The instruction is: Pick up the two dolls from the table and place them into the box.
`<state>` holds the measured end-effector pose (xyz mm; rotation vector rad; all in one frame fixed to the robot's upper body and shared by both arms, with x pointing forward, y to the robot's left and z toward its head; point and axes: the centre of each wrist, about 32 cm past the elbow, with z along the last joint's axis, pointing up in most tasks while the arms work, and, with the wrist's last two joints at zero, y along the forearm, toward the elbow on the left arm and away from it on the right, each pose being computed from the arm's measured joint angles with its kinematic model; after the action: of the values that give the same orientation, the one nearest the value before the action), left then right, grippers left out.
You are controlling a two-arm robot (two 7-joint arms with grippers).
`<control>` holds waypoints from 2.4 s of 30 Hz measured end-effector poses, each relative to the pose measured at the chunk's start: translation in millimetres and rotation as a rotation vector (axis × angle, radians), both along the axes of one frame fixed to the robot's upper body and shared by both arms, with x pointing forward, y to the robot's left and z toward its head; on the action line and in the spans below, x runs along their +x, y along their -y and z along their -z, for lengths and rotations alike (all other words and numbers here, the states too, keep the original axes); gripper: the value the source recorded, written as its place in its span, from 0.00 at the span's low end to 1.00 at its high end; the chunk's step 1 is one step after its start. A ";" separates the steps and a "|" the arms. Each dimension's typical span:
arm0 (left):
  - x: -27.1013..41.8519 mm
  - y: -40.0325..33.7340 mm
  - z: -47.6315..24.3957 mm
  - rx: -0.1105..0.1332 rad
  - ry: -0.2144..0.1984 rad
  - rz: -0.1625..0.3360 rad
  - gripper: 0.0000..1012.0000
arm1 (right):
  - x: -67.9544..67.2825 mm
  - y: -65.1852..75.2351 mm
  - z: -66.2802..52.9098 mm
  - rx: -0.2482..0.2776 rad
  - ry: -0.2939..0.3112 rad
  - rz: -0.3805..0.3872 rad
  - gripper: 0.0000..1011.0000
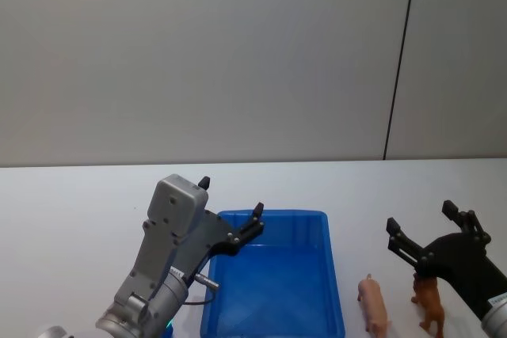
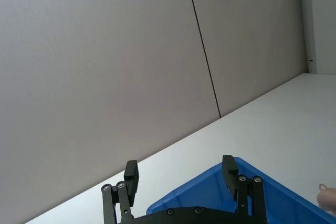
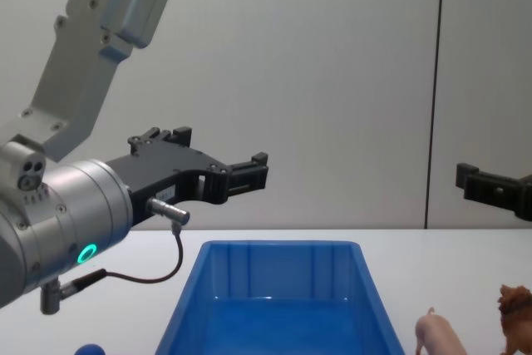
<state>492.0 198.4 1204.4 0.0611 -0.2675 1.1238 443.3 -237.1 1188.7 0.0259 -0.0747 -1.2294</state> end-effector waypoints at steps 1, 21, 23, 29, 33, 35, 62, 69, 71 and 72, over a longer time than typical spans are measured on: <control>0.0 0.0 0.0 0.000 0.000 0.000 0.99 | 0.0 0.0 0.0 0.000 0.000 0.000 0.99; 0.0 0.0 0.0 0.000 0.000 0.000 0.99 | 0.0 0.0 0.0 0.000 0.000 0.000 0.99; 0.0 0.0 0.0 0.000 0.000 0.000 0.99 | 0.0 0.1 0.0 0.000 0.000 0.000 0.99; 0.0 0.0 0.0 0.000 0.000 0.000 0.99 | 0.0 4.1 0.3 -0.013 -0.009 -0.012 0.99; 0.0 0.0 0.0 0.000 0.000 0.000 0.99 | -0.8 10.1 1.3 -0.027 -0.029 -0.025 0.99; 0.0 0.0 0.0 0.000 0.000 0.000 0.99 | -1.2 12.9 1.8 -0.034 -0.040 -0.030 0.99; 0.0 0.0 0.0 0.000 0.000 0.000 0.99 | 1.9 61.6 34.2 -0.139 -0.321 -0.104 0.99; 0.0 0.0 0.0 0.000 0.000 0.000 0.99 | 8.0 61.7 44.1 -0.146 -0.377 -0.125 0.99; 0.0 0.0 0.0 0.000 0.000 0.000 0.99 | 9.9 61.1 46.2 -0.146 -0.388 -0.130 0.97; 0.0 0.0 0.0 0.000 0.000 0.000 0.99 | 9.9 61.1 46.2 -0.146 -0.388 -0.130 0.94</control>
<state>492.0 198.4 1204.4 0.0611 -0.2676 1.1237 453.2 -298.2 1142.5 -0.3295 0.1736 -1.0778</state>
